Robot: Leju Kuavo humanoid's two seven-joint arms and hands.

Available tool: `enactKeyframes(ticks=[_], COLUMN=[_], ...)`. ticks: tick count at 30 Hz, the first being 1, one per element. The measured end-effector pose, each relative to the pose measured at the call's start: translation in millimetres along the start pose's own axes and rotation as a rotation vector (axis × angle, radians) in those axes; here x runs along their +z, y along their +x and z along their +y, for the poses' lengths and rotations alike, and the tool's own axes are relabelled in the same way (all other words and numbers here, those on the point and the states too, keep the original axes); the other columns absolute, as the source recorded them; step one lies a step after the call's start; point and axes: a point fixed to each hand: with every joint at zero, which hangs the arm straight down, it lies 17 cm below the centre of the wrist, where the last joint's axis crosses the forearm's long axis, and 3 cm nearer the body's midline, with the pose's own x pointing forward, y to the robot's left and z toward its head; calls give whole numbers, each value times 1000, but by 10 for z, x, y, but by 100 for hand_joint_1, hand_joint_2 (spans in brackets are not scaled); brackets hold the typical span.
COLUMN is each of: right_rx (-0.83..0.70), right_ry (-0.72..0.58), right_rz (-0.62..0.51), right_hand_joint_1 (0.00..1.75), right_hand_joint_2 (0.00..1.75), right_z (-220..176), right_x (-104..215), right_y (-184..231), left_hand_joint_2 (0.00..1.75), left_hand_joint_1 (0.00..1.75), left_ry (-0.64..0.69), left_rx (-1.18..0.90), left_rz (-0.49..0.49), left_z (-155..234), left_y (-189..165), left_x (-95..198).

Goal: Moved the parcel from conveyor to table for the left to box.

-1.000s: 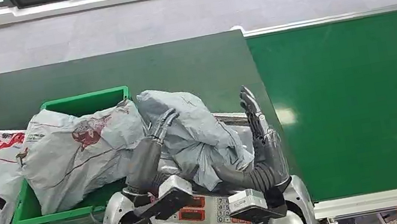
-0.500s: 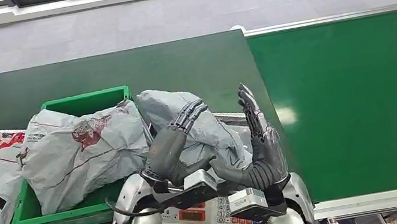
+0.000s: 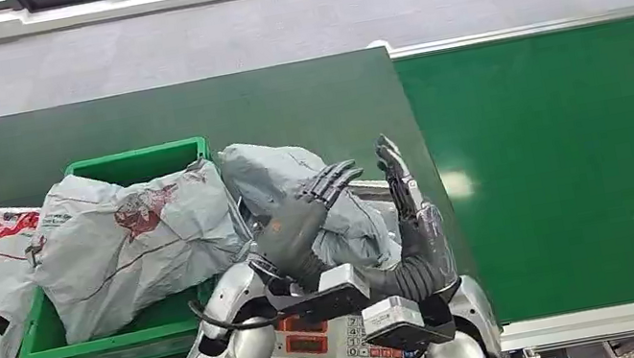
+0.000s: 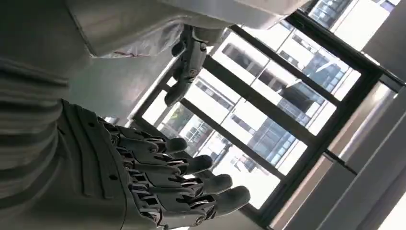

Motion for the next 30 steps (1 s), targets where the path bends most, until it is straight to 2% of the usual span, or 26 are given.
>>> enactKeyframes(ticks=[16, 17, 18, 30], right_rx=[18, 21, 25, 23], right_ry=[-8, -14, -20, -86], right_rz=[34, 34, 32, -30], right_hand_joint_1=[0, 0, 0, 0], right_hand_joint_2=[175, 175, 175, 175], right_z=[-110, -138, -167, -350], right_x=[-5, -9, -8, -113], right_y=[-109, -104, -92, 29], left_hand_joint_2=[175, 175, 175, 175], left_hand_joint_1=[3, 19, 175, 175], left_ry=[-155, -163, -173, -281], left_rx=[40, 46, 57, 60], left_rz=[25, 24, 22, 21], left_z=[-545, -573, -605, -956], left_y=[-168, -165, -157, -243], left_x=[-125, -140, -151, -43])
